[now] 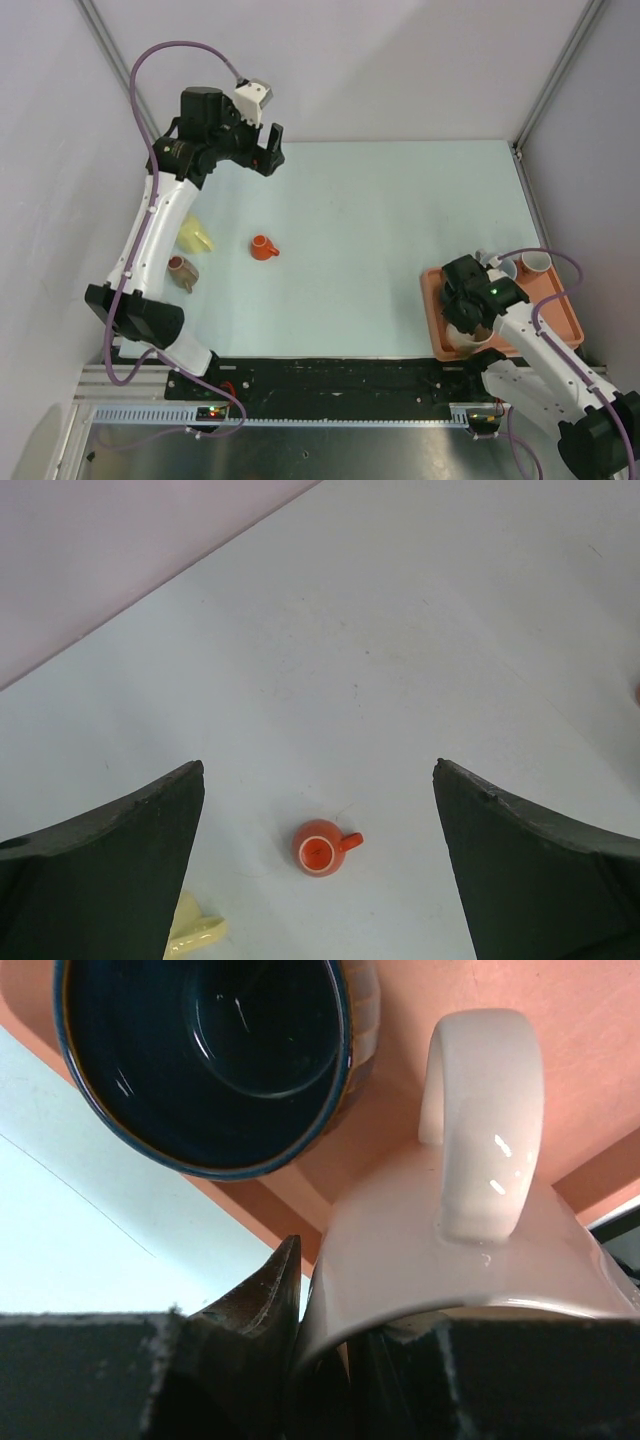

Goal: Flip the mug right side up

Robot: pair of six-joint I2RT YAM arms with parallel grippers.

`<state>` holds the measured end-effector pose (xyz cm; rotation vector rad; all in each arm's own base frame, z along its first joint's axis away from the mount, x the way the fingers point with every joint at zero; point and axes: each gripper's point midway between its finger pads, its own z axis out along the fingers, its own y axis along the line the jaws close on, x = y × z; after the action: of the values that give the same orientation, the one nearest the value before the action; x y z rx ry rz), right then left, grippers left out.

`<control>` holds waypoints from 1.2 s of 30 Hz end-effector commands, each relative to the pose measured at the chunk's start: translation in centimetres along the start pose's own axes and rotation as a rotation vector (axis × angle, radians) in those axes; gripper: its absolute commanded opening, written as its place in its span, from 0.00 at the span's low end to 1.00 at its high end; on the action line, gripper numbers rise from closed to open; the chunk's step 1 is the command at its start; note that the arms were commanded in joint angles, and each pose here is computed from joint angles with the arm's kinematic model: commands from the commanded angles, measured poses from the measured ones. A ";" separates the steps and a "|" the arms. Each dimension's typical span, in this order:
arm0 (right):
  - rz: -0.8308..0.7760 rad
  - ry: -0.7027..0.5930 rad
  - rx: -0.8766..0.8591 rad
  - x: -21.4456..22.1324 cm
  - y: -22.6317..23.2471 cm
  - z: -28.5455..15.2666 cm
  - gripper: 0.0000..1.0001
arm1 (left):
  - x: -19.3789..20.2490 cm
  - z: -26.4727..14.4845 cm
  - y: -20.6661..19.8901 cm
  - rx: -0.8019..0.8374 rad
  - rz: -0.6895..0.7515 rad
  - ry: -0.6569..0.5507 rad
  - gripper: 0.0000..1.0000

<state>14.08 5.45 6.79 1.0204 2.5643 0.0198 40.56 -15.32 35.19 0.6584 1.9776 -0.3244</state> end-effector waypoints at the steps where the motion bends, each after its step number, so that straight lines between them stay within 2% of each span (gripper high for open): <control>1: 0.086 -0.080 -0.090 -1.9 2.7 0.7 0.00 | -1.9 -2.1 -0.2 -0.004 0.044 -0.076 1.00; 8: 0.097 -0.061 -0.126 -1.7 4.5 1.3 0.00 | -1.6 -2.1 0.0 -0.011 0.046 -0.069 1.00; 15: 0.053 -0.071 -0.028 -1.1 1.7 1.2 0.02 | -1.3 -2.2 0.3 -0.018 0.041 -0.064 1.00; 18: 0.048 -0.068 -0.041 -1.0 1.6 1.0 0.37 | -1.2 -2.1 0.3 -0.015 0.041 -0.061 1.00; 20: 0.047 -0.063 -0.061 -1.0 1.9 0.7 0.50 | -1.1 -1.9 0.2 -0.008 0.041 -0.059 1.00; 24: 0.030 -0.047 -0.084 -0.8 2.3 -0.1 0.62 | -0.3 -1.4 0.1 0.009 0.060 -0.037 1.00; 28: -0.005 -0.071 -0.106 -1.5 2.7 -2.3 0.73 | 2.3 -0.1 -0.4 0.065 0.147 0.019 1.00; 30: -0.045 -0.081 -0.131 -2.0 3.1 -3.9 0.81 | 5.0 0.8 -1.2 0.148 0.255 0.063 1.00; 32: -0.102 -0.086 -0.169 -2.4 3.7 -5.7 0.94 | 8.5 2.1 -1.6 0.223 0.389 0.124 1.00; 36: -0.238 -0.087 -0.268 -3.0 5.4 -8.5 0.99 | 15.8 4.6 -1.6 0.330 0.638 0.273 0.90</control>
<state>16.70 8.19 13.51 0.8047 2.4911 0.2052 38.05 -14.37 23.55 1.1579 2.0124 -0.2618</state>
